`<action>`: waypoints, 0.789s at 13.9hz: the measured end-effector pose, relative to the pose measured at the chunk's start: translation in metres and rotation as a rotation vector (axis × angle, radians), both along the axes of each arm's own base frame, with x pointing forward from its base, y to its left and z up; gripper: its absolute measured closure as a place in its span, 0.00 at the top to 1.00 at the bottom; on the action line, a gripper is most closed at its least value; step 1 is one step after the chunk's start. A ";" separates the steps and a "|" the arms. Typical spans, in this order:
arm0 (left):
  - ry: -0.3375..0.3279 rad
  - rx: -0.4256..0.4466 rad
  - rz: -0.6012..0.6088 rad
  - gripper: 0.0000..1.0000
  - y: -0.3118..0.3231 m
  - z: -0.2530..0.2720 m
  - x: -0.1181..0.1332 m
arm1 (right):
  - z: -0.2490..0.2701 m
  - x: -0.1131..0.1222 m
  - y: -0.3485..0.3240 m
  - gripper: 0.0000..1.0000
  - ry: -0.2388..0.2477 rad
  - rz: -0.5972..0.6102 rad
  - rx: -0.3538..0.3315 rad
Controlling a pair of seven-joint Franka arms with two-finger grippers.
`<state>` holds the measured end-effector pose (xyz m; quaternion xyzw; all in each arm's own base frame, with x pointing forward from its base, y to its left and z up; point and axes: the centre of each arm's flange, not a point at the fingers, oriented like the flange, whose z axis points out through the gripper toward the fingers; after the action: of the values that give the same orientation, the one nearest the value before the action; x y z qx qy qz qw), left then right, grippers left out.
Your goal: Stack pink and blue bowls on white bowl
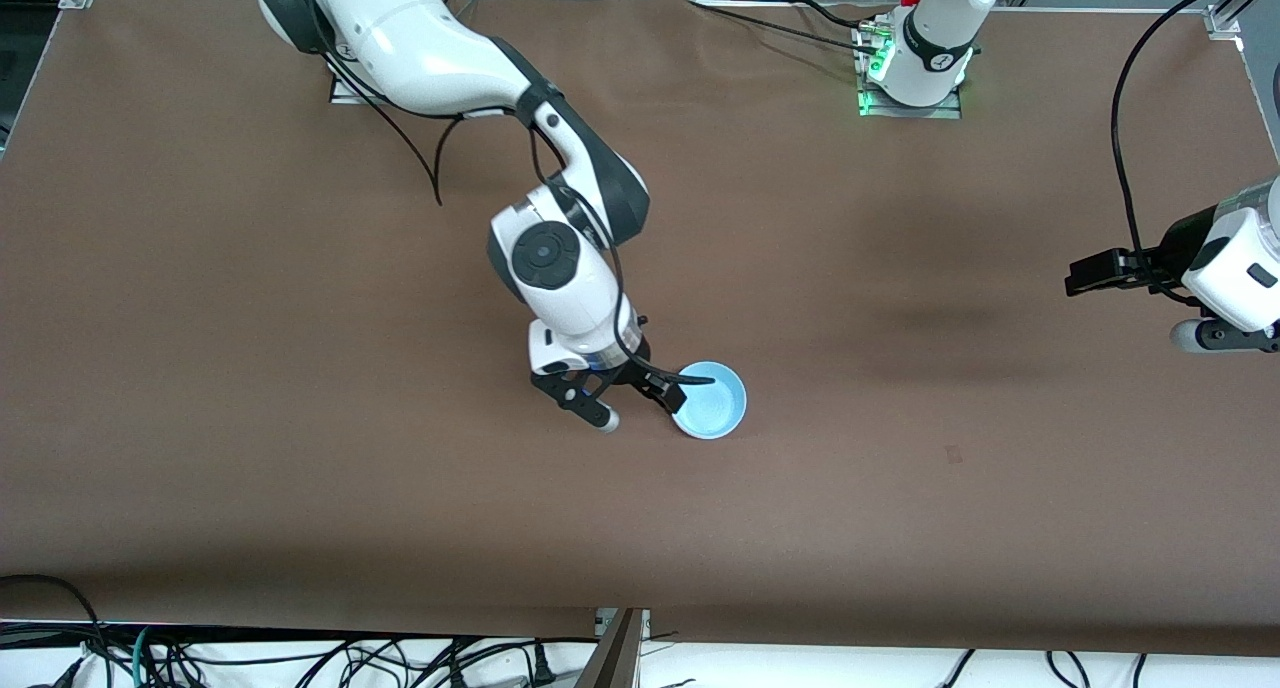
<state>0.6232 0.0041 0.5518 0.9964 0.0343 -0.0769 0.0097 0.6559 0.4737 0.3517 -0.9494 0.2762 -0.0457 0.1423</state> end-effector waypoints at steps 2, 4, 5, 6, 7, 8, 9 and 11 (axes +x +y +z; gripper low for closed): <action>-0.001 0.000 -0.001 1.00 0.000 0.000 0.000 | 0.040 0.014 -0.049 1.00 0.040 0.084 -0.066; -0.001 0.000 -0.001 1.00 0.000 0.000 0.000 | 0.073 0.025 -0.111 1.00 0.106 0.208 -0.128; -0.001 0.000 -0.001 1.00 -0.001 0.000 0.000 | 0.088 0.030 -0.142 1.00 0.135 0.261 -0.149; -0.001 0.000 -0.001 1.00 -0.001 0.000 0.000 | 0.102 0.032 -0.175 1.00 0.165 0.317 -0.167; -0.001 0.000 -0.001 1.00 -0.001 0.000 0.000 | 0.119 0.034 -0.207 1.00 0.185 0.377 -0.183; -0.001 0.000 -0.002 1.00 -0.001 0.000 0.000 | 0.137 0.032 -0.239 1.00 0.199 0.438 -0.197; -0.001 0.000 -0.002 1.00 -0.001 0.000 0.000 | 0.157 0.028 -0.267 1.00 0.217 0.486 -0.211; -0.002 0.000 -0.002 1.00 -0.001 0.001 0.000 | 0.199 0.011 -0.312 1.00 0.237 0.567 -0.229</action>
<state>0.6235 0.0030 0.5524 0.9965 0.0334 -0.0761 0.0098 0.6668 0.1619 0.5510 -0.9970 0.0084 0.0760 0.0087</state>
